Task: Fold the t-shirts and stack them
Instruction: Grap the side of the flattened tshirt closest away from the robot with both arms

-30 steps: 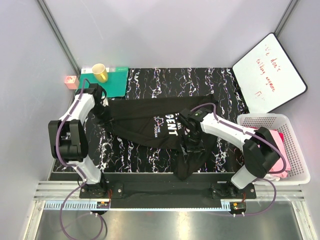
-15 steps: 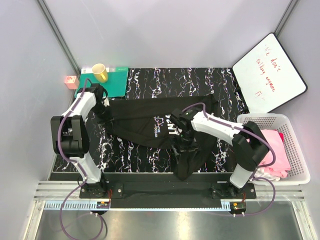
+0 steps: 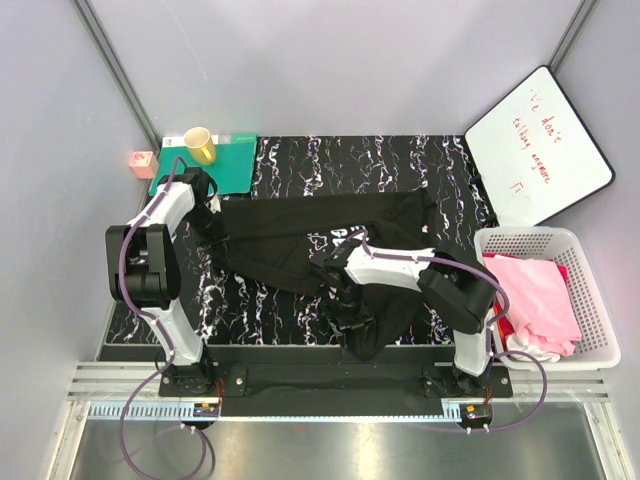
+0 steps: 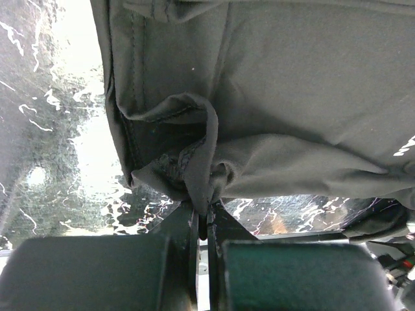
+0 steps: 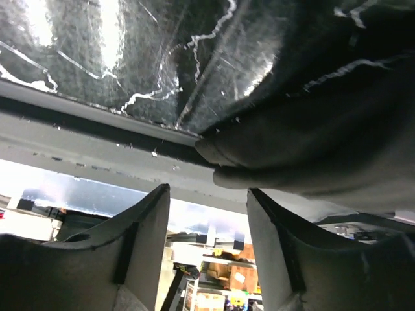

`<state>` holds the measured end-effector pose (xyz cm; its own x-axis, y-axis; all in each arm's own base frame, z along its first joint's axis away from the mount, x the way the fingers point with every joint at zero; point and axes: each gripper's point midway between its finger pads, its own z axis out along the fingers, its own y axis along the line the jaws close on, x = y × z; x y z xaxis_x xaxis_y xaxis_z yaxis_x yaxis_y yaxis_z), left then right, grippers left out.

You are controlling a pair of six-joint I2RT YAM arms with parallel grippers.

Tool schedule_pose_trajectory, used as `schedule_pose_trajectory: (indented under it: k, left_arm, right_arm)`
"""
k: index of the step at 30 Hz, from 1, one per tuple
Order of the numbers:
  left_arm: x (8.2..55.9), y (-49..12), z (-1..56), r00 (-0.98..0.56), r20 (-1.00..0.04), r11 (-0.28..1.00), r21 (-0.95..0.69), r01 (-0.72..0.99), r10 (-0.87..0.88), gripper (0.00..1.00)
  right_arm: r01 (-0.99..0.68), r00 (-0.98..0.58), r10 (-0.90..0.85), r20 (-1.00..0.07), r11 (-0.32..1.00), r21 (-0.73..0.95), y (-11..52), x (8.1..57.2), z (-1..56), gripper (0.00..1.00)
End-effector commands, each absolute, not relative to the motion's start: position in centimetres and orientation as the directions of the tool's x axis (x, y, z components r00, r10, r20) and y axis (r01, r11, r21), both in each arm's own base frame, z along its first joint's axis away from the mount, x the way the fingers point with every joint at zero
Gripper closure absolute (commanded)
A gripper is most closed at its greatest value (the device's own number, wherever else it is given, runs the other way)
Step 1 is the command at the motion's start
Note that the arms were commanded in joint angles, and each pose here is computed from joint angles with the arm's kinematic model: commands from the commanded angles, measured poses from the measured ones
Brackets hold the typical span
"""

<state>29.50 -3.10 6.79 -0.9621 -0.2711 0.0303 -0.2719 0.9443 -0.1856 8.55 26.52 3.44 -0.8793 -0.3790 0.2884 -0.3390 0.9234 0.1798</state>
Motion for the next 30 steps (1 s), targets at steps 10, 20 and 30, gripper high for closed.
schedule_pose_trajectory:
  k: [10,20,30]
  left_arm:
    - [31.3,-3.3,7.6,-0.965,-0.031,0.945,-0.213,-0.25,-0.262,1.0]
    - [30.9,-3.3,7.6,-0.965,-0.031,0.946,-0.212,-0.247,-0.259,1.0]
    - [30.6,-3.0,7.5,-0.966,-0.03,0.949,-0.199,-0.246,-0.257,1.0]
  right_arm:
    - [-0.438,-0.87,-0.396,0.293,0.895,-0.09,22.9,8.7,-0.9,0.51]
    - [-0.449,-0.892,-0.401,0.209,0.841,-0.302,20.2,11.6,-1.1,0.85]
    - [-0.419,-0.906,-0.417,0.077,0.852,-0.313,20.7,13.6,1.8,1.0]
